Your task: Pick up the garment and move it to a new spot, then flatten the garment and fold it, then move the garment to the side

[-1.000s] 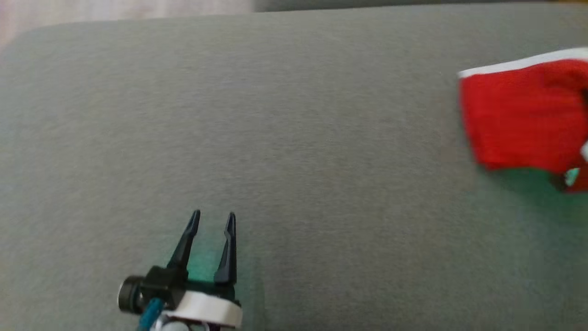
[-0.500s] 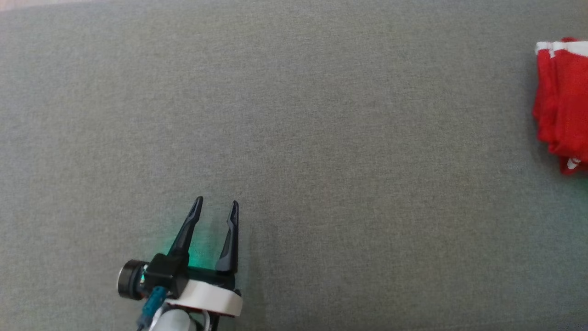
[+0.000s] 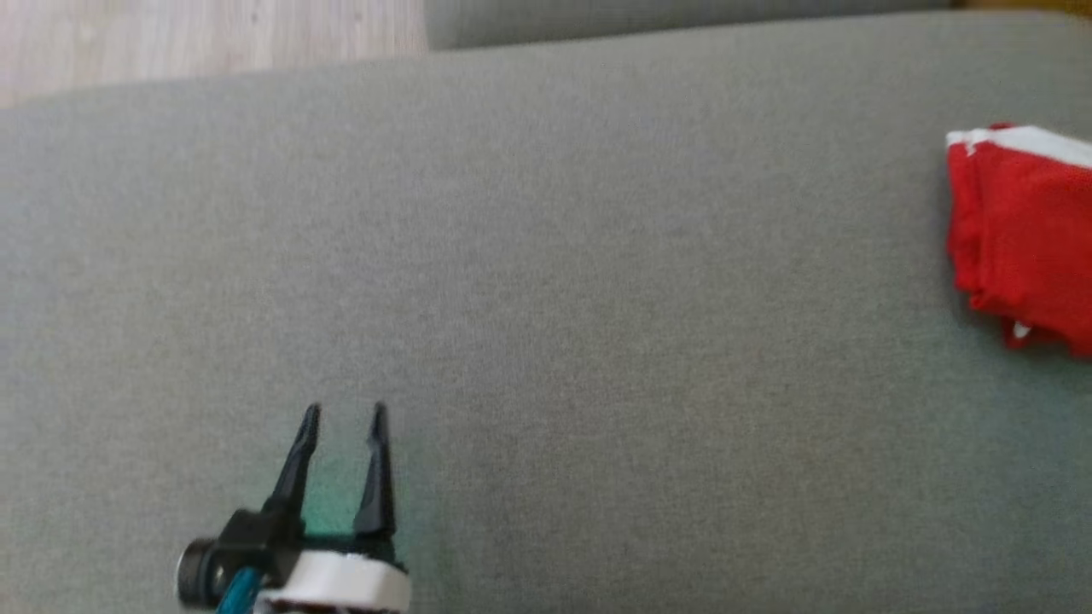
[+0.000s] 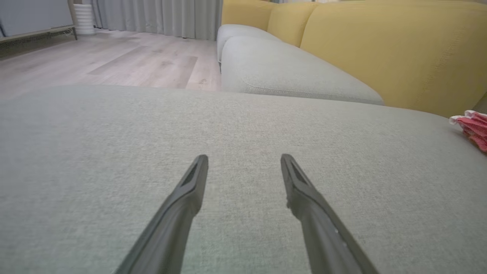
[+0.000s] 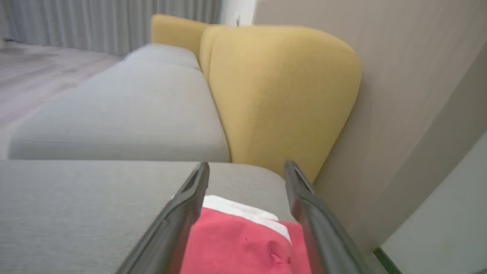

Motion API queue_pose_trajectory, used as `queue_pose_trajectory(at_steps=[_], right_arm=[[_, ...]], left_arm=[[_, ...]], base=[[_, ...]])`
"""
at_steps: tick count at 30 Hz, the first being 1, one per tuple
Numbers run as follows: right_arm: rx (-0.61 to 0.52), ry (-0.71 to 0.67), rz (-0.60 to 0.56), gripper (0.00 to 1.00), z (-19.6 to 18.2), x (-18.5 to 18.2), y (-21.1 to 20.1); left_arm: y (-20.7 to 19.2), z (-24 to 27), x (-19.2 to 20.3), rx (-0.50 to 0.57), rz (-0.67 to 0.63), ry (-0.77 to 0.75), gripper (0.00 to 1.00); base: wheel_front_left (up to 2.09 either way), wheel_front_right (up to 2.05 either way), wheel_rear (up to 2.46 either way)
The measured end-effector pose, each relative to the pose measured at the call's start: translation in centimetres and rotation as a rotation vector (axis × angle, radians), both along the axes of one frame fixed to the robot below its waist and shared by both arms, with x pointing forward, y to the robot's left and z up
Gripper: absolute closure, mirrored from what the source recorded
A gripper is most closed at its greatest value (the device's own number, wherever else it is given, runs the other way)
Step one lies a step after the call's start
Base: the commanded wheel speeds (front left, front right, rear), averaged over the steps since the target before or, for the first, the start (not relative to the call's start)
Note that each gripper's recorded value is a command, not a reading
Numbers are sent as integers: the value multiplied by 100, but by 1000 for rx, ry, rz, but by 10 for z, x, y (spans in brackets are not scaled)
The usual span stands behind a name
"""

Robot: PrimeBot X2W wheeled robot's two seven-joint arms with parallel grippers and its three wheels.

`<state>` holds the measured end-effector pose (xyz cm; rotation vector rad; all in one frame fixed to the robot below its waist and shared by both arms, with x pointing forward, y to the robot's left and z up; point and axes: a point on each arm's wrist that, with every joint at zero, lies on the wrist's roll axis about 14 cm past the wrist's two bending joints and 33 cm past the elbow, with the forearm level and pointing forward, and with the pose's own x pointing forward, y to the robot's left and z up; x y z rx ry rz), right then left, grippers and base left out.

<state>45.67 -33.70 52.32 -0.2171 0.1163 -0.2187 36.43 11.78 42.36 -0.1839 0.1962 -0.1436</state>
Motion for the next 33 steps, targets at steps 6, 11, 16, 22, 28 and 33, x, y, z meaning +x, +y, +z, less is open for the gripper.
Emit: queue_pose_trajectory(at_steps=[6, 11, 16, 22, 28, 33], right_arm=[[60, -88, 94, 0, 3, -28, 48], [161, -76, 187, 0, -27, -63, 106], [234, 2, 278, 0, -66, -96, 156], [263, 53, 310, 0, -87, -112, 173], [280, 67, 316, 0, -93, -117, 177], [285, 64, 316, 100, -94, -117, 178]], left_arm=[[19, 8, -15, 33, 59, -23, 0], [41, 19, -25, 68, 135, -57, 0], [49, 19, -39, 68, 162, -55, 0], [48, 15, -44, 67, 145, -43, 0], [41, 5, -46, 58, 106, -12, 0], [40, -2, -48, 50, 105, 12, 100]], base=[[0, 0, 0], [0, 0, 0], [0, 0, 0], [0, 0, 0], [0, 0, 0], [0, 0, 0]])
